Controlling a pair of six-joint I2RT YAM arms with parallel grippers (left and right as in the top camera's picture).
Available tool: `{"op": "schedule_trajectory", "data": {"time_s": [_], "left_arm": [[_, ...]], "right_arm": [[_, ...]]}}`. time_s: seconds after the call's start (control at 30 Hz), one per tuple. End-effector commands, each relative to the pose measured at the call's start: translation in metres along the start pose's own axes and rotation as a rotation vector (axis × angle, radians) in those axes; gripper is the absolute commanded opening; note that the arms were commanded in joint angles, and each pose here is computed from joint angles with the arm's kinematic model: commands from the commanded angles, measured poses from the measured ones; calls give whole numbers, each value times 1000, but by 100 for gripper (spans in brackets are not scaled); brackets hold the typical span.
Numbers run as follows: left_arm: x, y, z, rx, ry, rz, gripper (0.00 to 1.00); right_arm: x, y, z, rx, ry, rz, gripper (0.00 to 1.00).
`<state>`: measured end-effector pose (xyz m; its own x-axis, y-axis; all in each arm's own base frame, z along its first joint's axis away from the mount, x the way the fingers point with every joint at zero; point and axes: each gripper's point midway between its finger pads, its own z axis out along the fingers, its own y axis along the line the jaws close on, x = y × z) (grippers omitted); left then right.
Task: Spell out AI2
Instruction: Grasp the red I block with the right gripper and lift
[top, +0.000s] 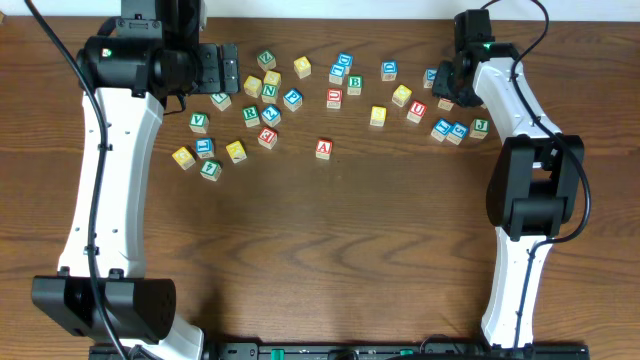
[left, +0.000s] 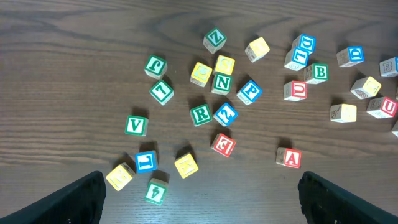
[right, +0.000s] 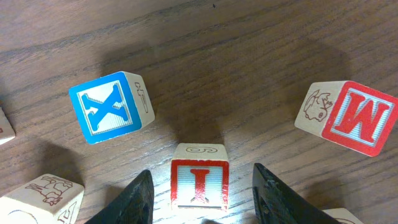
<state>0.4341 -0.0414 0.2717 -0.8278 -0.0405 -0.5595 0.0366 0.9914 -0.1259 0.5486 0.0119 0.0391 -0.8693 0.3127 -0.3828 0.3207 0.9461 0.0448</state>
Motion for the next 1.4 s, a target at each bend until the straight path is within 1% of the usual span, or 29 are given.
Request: {"op": "schedule_trajectory", "data": {"time_s": [0.0, 0.03, 0.1, 0.27, 0.43, 0.63, 0.77, 0.93, 1.17, 1.27, 1.37], "left_arm": [[-7, 2, -10, -9, -30, -1, 98], [-7, 2, -10, -9, -30, -2, 98], [-7, 2, -10, -9, -30, -1, 98], [-7, 2, -10, -9, -30, -1, 98], [-7, 2, -10, -9, -30, -1, 98], [-7, 2, -10, -9, -30, -1, 98], [-7, 2, -10, -9, -30, -1, 98], [-7, 2, -10, -9, -30, -2, 98], [-7, 2, -10, -9, -30, -1, 98], [-7, 2, -10, -9, -30, -1, 97], [-7, 2, -10, -9, -30, -1, 97]], "right_arm": [[8, -1, 15, 10, 26, -17, 46], [10, -1, 18, 11, 31, -17, 46], [14, -1, 24, 16, 42, -19, 42], [13, -1, 26, 14, 36, -18, 41], [11, 0, 26, 12, 29, -18, 32], [11, 1, 25, 8, 32, -18, 26], [11, 1, 21, 3, 34, -18, 24], [1, 3, 1, -12, 1, -14, 25], [-18, 12, -58, -71, -70, -11, 24], [-19, 20, -80, -125, -74, -14, 24], [-9, 33, -100, -201, -41, -27, 25]]}}
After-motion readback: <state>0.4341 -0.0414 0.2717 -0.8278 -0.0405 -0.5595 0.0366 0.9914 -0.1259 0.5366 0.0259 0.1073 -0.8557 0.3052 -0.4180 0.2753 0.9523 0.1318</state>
